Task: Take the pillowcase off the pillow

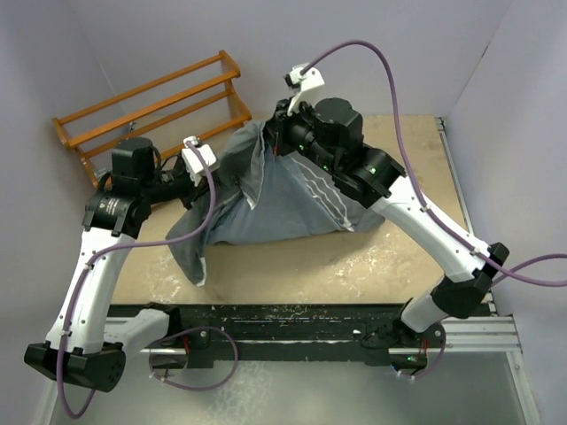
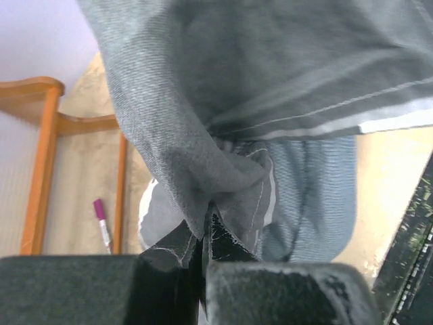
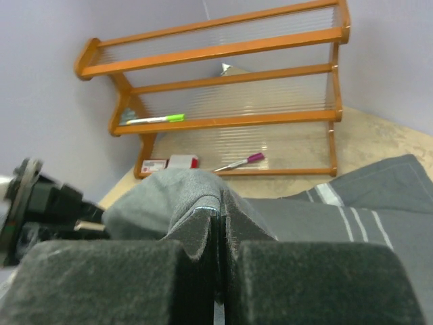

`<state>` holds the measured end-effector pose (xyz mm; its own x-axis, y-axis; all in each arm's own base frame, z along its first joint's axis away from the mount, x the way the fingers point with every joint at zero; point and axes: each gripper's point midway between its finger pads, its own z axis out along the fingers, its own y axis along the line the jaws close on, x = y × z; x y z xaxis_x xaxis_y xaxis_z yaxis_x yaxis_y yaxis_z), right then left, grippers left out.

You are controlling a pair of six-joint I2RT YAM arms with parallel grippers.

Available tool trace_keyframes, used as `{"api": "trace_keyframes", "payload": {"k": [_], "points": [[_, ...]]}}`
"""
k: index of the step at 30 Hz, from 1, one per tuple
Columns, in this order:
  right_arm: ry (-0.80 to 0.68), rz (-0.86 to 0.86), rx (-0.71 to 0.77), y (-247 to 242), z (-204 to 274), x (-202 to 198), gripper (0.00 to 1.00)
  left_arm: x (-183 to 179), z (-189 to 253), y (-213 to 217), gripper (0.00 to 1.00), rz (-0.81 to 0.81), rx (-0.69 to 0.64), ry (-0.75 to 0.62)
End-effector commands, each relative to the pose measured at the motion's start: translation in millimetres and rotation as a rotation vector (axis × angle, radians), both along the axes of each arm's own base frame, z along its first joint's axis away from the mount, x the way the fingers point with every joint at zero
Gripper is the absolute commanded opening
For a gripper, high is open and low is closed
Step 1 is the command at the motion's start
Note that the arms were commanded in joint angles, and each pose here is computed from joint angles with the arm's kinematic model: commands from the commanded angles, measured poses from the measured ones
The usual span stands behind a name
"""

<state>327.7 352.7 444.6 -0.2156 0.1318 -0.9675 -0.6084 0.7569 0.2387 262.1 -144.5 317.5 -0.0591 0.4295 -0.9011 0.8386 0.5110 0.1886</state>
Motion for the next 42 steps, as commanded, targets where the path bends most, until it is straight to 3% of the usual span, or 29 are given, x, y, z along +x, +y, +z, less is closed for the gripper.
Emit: {"api": "trace_keyframes", "payload": {"k": [1, 6, 11, 17, 26, 33, 38, 42], "points": [[-0.113, 0.022, 0.184, -25, 67, -19, 0.0, 30, 55, 6, 0.0, 0.089, -0.022, -0.189], [-0.102, -0.023, 0.209, -49, 72, -21, 0.01, 31, 88, 1, 0.0, 0.067, -0.052, -0.227], [-0.081, -0.074, 0.185, -67, 65, -22, 0.23, 31, 185, -2, 0.0, 0.088, -0.16, -0.374], [-0.113, -0.118, 0.176, -83, 64, -27, 0.42, 24, 247, -17, 0.0, 0.029, -0.277, -0.334], [-0.301, 0.145, 0.184, -44, 91, -126, 0.6, 31, 249, -32, 0.0, 0.024, -0.284, -0.316], [-0.299, 0.276, -0.075, 47, 14, -198, 0.7, 31, 251, -47, 0.0, 0.027, -0.266, -0.347], [-0.293, 0.287, -0.146, 80, -19, -216, 0.72, 29, 252, -50, 0.0, 0.036, -0.249, -0.362], [-0.186, 0.259, -0.268, 106, -80, -207, 0.7, 25, 255, -54, 0.0, 0.026, -0.248, -0.372]]}}
